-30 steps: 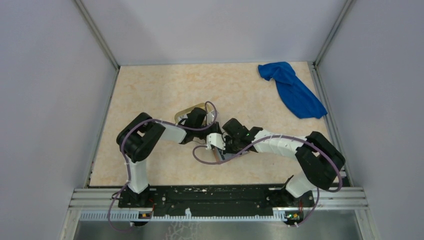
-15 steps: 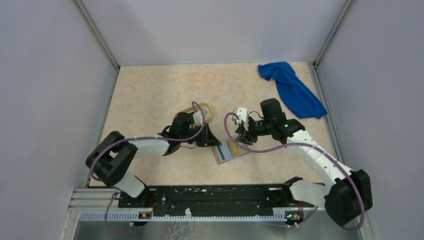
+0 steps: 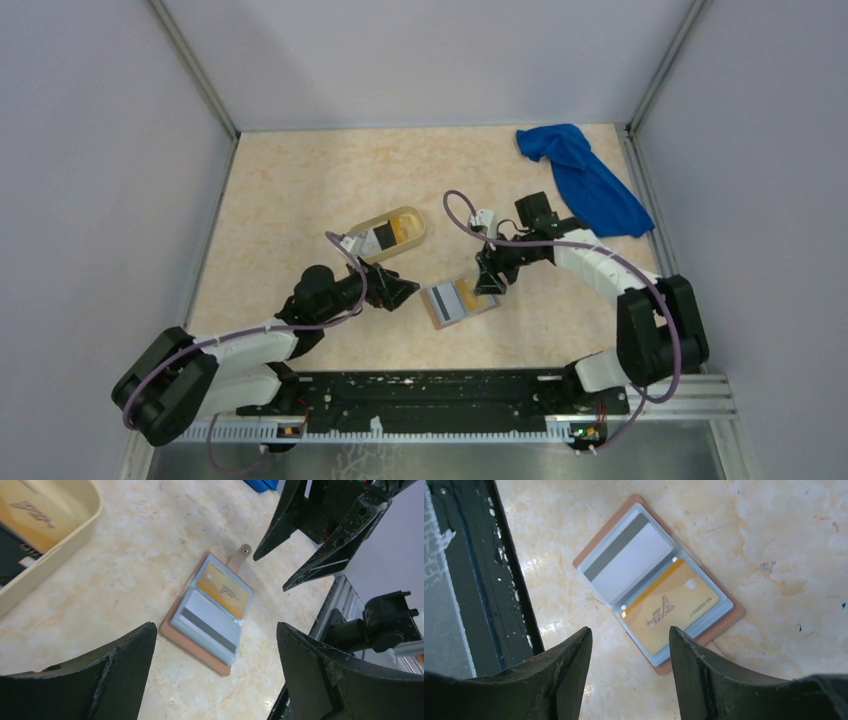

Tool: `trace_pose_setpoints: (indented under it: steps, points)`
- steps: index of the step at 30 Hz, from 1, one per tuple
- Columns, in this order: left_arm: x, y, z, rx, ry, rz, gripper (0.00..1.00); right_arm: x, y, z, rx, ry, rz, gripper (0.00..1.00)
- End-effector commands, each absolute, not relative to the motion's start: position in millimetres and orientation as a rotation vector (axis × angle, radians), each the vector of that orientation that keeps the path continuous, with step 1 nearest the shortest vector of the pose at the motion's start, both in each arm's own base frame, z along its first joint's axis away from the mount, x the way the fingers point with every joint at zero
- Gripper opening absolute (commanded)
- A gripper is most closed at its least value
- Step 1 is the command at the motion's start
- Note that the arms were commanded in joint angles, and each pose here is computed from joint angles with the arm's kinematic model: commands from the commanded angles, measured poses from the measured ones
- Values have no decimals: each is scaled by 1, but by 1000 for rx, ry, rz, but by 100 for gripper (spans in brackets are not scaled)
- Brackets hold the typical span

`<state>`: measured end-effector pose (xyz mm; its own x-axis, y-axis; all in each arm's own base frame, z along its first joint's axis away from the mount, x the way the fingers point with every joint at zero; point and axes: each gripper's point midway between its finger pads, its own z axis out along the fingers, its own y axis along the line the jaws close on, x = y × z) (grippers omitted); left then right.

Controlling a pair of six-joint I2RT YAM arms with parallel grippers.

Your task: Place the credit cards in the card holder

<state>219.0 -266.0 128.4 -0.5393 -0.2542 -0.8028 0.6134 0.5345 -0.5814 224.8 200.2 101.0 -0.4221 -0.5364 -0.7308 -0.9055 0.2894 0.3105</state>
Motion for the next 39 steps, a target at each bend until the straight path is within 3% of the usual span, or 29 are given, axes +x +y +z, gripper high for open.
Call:
trace_pose_setpoints:
  steps: [1,6,11,15,24,34,39]
  points:
    - [226,-246,142,162,1709,-1119,92,235,191,98,-1304,2134,905,58]
    - [217,-247,122,106,1812,-1172,87,234,188,81,-1292,2215,924,58]
    - [210,-259,104,91,1936,-1238,71,239,183,77,-1229,2279,943,57]
    - [204,-265,96,80,1990,-1276,65,245,173,84,-1127,2284,1012,56]
    - [203,-287,72,23,2136,-1166,58,244,164,68,-1116,2341,1077,49]
    - [228,-296,30,-74,2337,-799,59,240,162,43,-1115,2426,1130,48]
    - [233,-304,16,-40,2411,-693,61,235,165,41,-1110,2439,1200,41]
